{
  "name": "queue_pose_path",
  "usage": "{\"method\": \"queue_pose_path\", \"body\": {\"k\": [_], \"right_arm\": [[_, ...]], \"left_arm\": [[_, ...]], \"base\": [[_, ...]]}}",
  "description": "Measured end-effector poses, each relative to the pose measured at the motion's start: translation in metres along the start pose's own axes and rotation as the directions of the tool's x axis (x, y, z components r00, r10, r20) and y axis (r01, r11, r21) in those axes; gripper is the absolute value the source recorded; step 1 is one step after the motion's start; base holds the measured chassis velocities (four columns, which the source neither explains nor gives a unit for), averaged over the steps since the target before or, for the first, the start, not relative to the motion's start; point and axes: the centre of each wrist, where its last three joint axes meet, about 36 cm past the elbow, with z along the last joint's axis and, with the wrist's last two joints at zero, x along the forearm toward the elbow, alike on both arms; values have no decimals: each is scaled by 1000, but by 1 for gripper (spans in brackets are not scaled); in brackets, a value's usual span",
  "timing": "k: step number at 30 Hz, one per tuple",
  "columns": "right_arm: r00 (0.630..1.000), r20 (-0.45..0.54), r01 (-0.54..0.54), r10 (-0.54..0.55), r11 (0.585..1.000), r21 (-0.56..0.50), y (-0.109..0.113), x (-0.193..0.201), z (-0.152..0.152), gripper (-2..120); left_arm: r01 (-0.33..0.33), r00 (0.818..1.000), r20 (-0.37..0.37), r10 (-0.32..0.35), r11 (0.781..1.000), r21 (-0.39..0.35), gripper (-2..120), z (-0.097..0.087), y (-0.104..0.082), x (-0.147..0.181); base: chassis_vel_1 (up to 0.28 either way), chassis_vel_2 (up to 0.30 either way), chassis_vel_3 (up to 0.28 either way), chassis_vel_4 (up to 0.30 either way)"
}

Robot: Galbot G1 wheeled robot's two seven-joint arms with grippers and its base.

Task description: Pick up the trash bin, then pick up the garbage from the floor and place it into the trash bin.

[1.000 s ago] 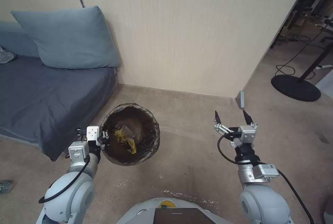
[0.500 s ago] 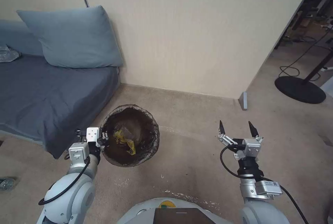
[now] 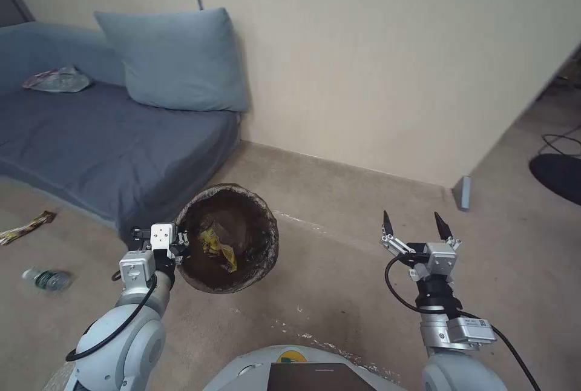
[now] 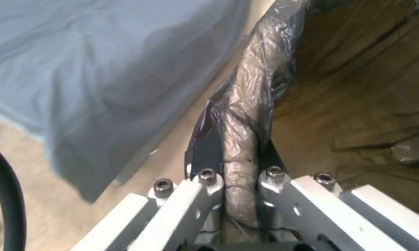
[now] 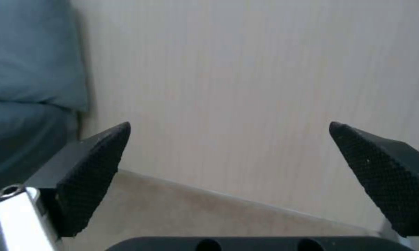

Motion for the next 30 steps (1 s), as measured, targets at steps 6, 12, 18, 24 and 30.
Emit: {"method": "queue_pose_path", "body": {"k": [6, 12, 18, 24, 30], "right_arm": [[1000, -2, 2, -2, 1000, -5, 0, -2, -1, 100], [1000, -3, 4, -4, 1000, -10, 1, -4, -2, 100], [1000, -13, 8, -8, 1000, -17, 2, -5, -4, 100], [1000, -19, 12, -12, 1000, -23, 3, -5, -4, 100], [1000, -23, 10, -11, 999, -35, 5, -7, -5, 100]], "left_arm": [[1, 1000, 0, -1, 1000, 4, 2, 0, -1, 1], [5, 1000, 1, -5, 1000, 2, 2, 0, 0, 2], [6, 1000, 2, -6, 1000, -1, 2, 0, 0, 3], [7, 1000, 2, -7, 1000, -1, 2, 1, 0, 2], [7, 1000, 5, -7, 1000, -1, 2, 2, 0, 1]], "base": [[89, 92, 87, 93], [92, 106, 94, 110], [104, 97, 91, 88], [87, 96, 92, 101], [88, 96, 91, 90]]}}
